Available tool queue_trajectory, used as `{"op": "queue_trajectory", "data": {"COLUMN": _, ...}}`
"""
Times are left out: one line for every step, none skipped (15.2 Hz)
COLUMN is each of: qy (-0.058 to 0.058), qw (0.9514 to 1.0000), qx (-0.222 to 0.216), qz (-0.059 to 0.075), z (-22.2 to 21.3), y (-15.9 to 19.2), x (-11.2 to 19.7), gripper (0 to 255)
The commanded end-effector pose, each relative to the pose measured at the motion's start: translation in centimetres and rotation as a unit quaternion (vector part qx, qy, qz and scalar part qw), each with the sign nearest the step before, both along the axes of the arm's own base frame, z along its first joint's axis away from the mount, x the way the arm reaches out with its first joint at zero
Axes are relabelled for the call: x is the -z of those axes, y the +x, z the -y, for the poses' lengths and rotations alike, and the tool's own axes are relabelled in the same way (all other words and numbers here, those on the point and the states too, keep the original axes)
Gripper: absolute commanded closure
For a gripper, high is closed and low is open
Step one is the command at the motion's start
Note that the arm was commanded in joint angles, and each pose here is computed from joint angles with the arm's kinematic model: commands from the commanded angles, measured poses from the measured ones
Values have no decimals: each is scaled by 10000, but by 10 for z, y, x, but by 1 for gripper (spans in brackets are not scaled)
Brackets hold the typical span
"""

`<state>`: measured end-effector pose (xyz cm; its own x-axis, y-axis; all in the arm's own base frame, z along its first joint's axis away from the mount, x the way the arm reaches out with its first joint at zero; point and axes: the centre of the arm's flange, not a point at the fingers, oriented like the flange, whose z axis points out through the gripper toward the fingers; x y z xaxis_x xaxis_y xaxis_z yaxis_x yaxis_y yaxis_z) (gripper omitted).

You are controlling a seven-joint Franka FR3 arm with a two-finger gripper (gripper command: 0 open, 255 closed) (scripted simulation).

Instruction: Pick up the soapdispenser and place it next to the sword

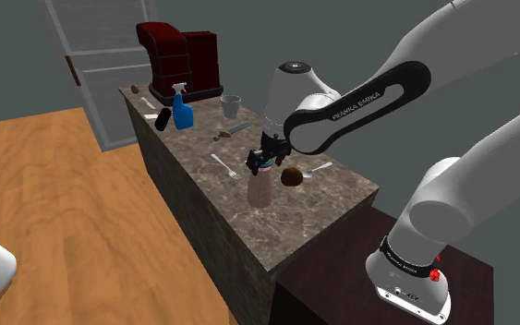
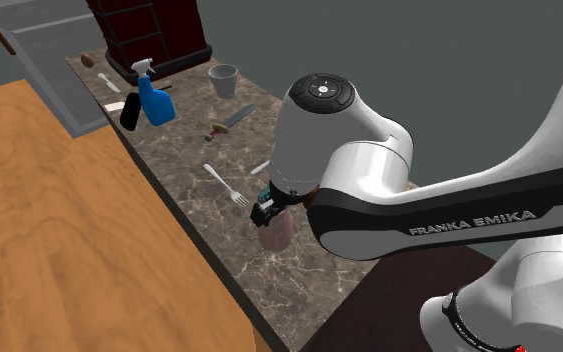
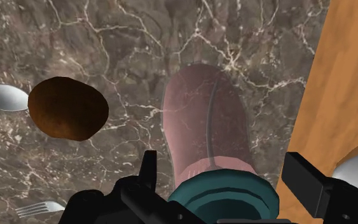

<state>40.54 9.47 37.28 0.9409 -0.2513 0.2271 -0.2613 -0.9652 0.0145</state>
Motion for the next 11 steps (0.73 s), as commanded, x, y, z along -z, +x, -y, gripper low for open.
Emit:
{"op": "queue_trajectory", "data": {"qy": 0, "qw": 10000, "qx": 0, "qz": 0, "z": 0, "y": 0, "x": 0, "gripper": 0}}
{"op": "queue_trajectory", "data": {"qy": 0, "qw": 10000, "qx": 0, "qz": 0, "z": 0, "y": 0, "x": 0, "gripper": 255}}
{"op": "queue_trajectory", "data": {"qy": 0, "qw": 10000, "qx": 0, "qz": 0, "z": 0, "y": 0, "x": 0, "gripper": 255}}
{"op": "queue_trajectory", "data": {"qy": 0, "qw": 10000, "qx": 0, "qz": 0, "z": 0, "y": 0, "x": 0, "gripper": 255}}
{"op": "queue_trajectory", "data": {"qy": 0, "qw": 10000, "qx": 0, "qz": 0, "z": 0, "y": 0, "x": 0, "gripper": 255}}
{"op": "queue_trajectory", "data": {"qy": 0, "qw": 10000, "qx": 0, "qz": 0, "z": 0, "y": 0, "x": 0, "gripper": 255}}
{"op": "queue_trajectory", "data": {"qy": 0, "qw": 10000, "qx": 0, "qz": 0, "z": 0, "y": 0, "x": 0, "gripper": 255}}
{"op": "queue_trajectory", "data": {"qy": 0, "qw": 10000, "qx": 0, "qz": 0, "z": 0, "y": 0, "x": 0, "gripper": 255}}
{"op": "queue_trajectory", "data": {"qy": 0, "qw": 10000, "qx": 0, "qz": 0, "z": 0, "y": 0, "x": 0, "gripper": 255}}
{"op": "queue_trajectory", "data": {"qy": 0, "qw": 10000, "qx": 0, "qz": 0, "z": 0, "y": 0, "x": 0, "gripper": 255}}
{"op": "queue_trajectory", "data": {"qy": 0, "qw": 10000, "qx": 0, "qz": 0, "z": 0, "y": 0, "x": 0, "gripper": 255}}
